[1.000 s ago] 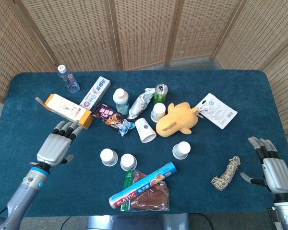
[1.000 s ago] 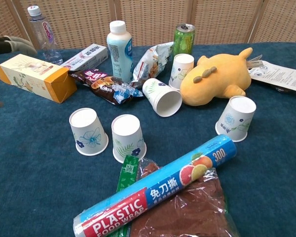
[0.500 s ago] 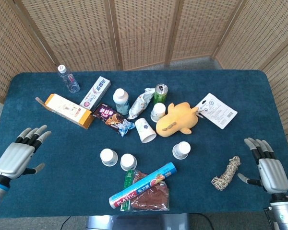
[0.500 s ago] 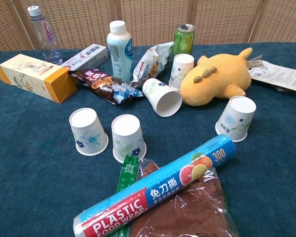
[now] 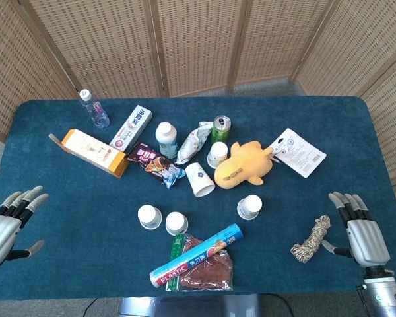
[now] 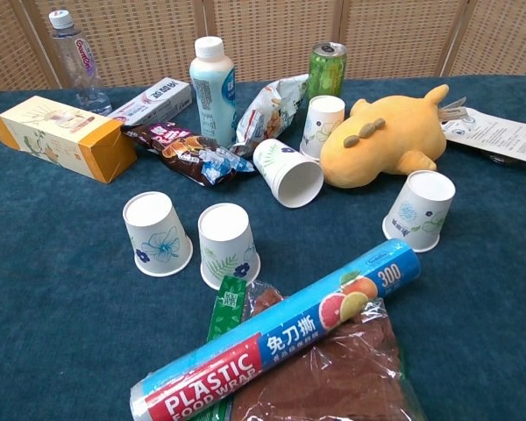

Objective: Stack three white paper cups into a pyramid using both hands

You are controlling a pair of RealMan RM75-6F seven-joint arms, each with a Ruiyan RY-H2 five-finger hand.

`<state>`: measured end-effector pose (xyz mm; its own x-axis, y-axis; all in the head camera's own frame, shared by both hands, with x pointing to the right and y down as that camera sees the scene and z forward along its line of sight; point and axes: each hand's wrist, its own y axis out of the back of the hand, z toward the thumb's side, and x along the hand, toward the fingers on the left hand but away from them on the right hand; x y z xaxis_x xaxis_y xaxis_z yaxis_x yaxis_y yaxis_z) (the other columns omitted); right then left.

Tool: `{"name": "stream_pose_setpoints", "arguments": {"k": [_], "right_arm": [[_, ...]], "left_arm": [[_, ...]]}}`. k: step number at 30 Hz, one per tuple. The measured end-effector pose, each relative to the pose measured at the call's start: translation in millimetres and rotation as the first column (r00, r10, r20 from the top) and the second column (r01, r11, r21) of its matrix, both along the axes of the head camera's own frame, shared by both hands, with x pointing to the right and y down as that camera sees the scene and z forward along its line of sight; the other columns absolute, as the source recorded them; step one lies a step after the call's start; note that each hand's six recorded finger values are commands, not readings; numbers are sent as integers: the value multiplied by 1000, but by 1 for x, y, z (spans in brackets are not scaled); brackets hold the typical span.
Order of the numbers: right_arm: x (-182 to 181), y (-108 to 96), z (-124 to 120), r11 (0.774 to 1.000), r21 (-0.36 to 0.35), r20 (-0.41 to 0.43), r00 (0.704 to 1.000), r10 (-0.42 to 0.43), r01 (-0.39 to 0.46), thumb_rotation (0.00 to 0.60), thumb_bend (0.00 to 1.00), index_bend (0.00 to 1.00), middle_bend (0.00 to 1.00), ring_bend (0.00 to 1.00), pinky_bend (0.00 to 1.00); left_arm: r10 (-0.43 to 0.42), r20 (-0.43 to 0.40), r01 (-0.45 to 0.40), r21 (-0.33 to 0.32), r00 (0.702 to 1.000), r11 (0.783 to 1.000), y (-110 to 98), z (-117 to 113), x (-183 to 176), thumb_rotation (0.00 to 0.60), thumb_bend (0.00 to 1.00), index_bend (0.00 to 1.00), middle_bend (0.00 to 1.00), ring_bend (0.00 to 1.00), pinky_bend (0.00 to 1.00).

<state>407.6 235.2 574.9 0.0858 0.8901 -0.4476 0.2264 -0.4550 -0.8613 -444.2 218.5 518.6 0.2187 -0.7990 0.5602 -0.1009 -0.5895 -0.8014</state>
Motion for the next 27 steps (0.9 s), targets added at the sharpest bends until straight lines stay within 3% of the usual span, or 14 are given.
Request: {"name": "stream_pose_setpoints", "arguments": {"k": [5, 12, 21, 27], "right_arm": [[-11, -2, 5, 999, -1, -18, 999, -50, 50, 600, 0, 58, 22, 0, 24], [-48, -25, 8, 991, 1, 16, 991, -133, 133, 600, 0, 90, 71, 17, 105], [-103, -49, 27, 973, -118, 133, 974, -181, 197, 600, 0, 111, 104, 54, 135], [-133, -60, 42, 956, -159, 134, 964, -228, 248, 600, 1, 120, 122, 64, 147]], "left_arm": [[-16, -9, 16, 11, 1000, 1000, -2, -8, -6, 600, 294, 0, 0, 0, 0], [-31, -25, 31, 6, 999, 999, -4, -13, -11, 600, 293, 0, 0, 0, 0], [-28, -36, 28, 3, 999, 1000, -4, -16, -10, 600, 294, 0, 0, 0, 0], [-32, -41, 32, 4, 999, 999, -3, -17, -11, 600, 293, 0, 0, 0, 0]]}}
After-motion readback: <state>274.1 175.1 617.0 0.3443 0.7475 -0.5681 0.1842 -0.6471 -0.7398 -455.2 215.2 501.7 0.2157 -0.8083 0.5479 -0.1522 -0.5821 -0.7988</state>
